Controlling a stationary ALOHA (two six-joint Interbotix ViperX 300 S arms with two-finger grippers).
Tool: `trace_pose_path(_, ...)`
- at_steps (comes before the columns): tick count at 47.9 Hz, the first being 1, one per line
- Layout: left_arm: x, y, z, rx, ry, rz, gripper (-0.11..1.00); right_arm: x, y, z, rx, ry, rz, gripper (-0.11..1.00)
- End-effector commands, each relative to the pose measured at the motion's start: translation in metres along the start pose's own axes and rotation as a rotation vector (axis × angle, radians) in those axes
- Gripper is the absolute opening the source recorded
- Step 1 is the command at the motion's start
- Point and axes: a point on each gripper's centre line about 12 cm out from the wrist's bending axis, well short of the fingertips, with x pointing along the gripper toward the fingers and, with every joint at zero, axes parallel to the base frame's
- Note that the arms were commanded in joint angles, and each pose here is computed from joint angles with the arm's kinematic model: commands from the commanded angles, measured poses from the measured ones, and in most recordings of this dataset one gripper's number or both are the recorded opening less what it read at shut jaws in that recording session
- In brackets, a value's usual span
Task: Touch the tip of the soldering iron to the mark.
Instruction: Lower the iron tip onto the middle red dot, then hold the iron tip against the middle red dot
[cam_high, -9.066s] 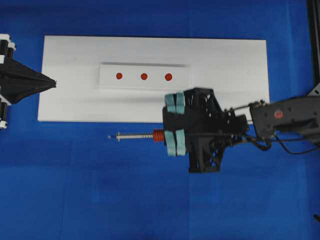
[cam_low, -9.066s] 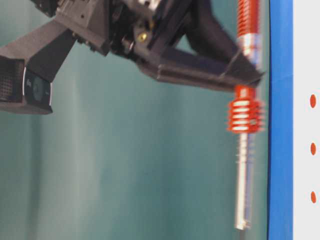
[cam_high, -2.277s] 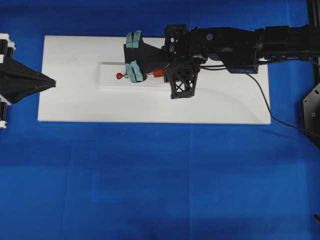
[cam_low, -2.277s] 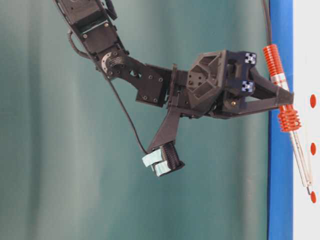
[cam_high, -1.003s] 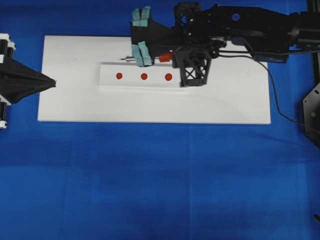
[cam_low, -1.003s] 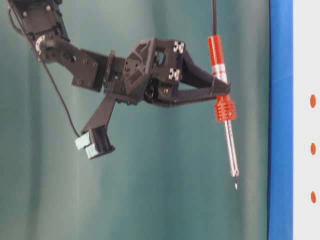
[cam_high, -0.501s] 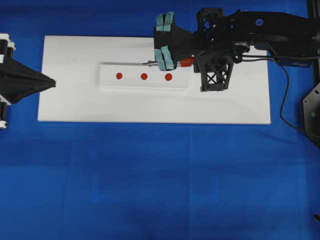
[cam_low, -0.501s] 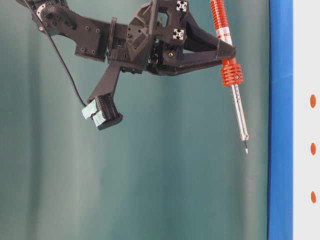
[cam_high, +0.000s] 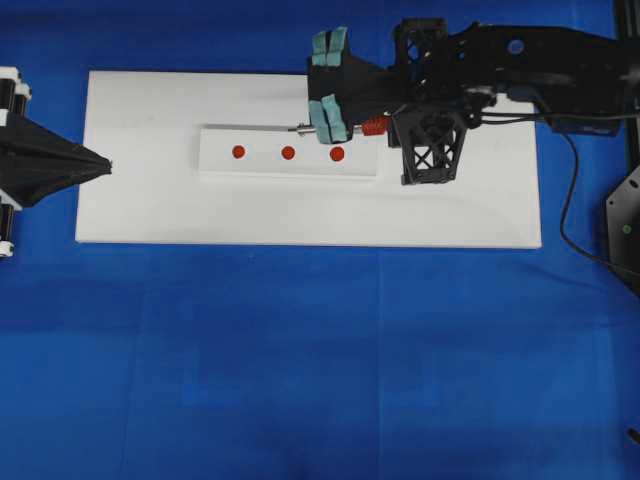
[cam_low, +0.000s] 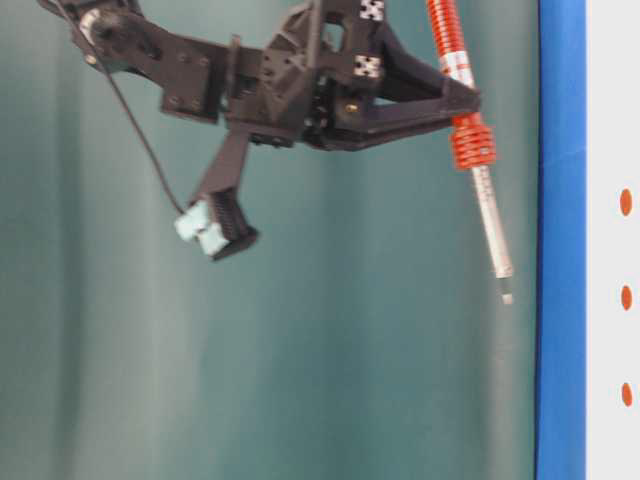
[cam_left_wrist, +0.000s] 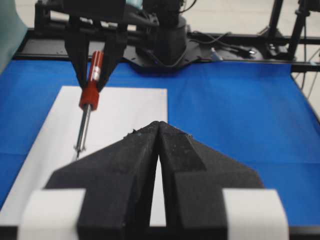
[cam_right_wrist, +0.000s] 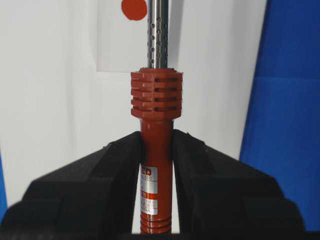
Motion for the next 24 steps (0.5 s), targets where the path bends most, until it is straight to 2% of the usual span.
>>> trace_pose_path(1,0.001,0.0,0.005,0.0,-0.014,0.0,0.0,0.003,-0.001,0.002,-0.001,-0.003,-0.001,0.07)
trace_pose_path(24,0.001,0.0,0.005,0.0,-0.012,0.0,0.0,0.052,0.002,-0.001,-0.01,0.034,0.011,0.07)
